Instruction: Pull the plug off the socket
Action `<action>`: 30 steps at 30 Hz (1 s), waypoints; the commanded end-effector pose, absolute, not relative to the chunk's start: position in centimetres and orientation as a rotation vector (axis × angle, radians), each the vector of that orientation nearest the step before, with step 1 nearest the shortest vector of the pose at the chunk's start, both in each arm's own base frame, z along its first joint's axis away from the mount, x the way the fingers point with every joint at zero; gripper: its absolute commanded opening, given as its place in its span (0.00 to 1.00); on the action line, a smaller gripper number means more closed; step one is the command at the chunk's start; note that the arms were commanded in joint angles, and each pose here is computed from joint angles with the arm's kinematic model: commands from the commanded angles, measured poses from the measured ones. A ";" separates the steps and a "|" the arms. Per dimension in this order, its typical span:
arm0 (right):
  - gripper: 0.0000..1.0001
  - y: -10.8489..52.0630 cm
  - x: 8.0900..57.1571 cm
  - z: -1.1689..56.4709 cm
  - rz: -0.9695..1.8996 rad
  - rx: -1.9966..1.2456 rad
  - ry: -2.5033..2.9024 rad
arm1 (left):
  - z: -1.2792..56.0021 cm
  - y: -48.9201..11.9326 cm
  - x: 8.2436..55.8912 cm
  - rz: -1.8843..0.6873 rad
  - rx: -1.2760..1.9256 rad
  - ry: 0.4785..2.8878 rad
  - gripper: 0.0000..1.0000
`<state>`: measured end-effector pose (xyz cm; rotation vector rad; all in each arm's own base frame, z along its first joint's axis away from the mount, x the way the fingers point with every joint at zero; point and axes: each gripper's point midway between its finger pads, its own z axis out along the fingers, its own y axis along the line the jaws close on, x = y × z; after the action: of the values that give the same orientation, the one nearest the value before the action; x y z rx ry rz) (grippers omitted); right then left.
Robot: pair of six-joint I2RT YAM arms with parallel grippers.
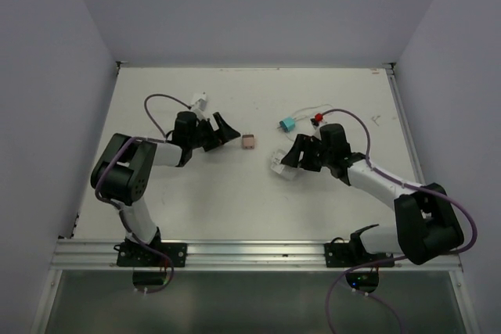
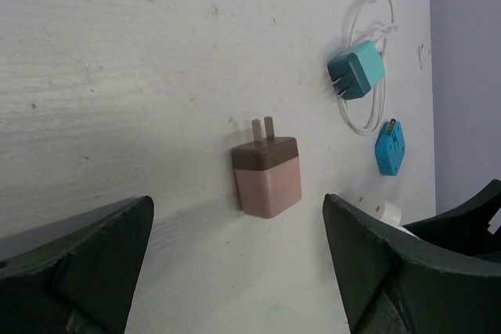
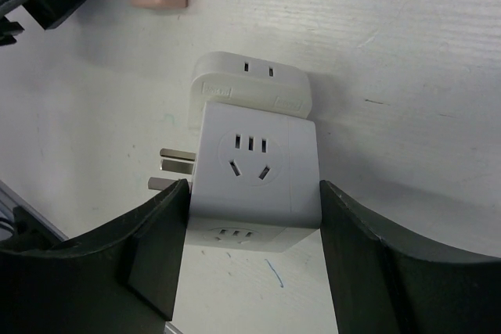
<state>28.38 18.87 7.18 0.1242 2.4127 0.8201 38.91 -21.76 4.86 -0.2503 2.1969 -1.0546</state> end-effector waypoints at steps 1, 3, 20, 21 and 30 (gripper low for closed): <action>0.00 20.2 27.7 8.3 0.823 -0.085 2.420 | 6.5 -20.8 38.5 -0.989 -0.214 2.217 0.93; 0.00 20.9 27.1 8.5 0.775 -0.194 2.420 | 7.3 -20.6 37.9 -0.979 -0.198 2.221 0.94; 0.00 24.9 24.1 8.8 0.704 -0.664 2.268 | 7.7 -23.5 28.7 -1.085 -0.069 2.405 0.90; 0.00 24.9 24.1 8.7 0.702 -0.669 2.264 | 7.6 -25.0 28.0 -1.100 -0.023 2.423 0.90; 0.00 23.9 23.5 7.1 0.656 -0.692 2.276 | 6.8 -29.8 27.4 -1.215 -0.014 2.460 0.77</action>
<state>23.67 24.48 7.56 -0.6527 2.3006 0.6927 25.83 -27.96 4.89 -0.0031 2.5304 -1.1420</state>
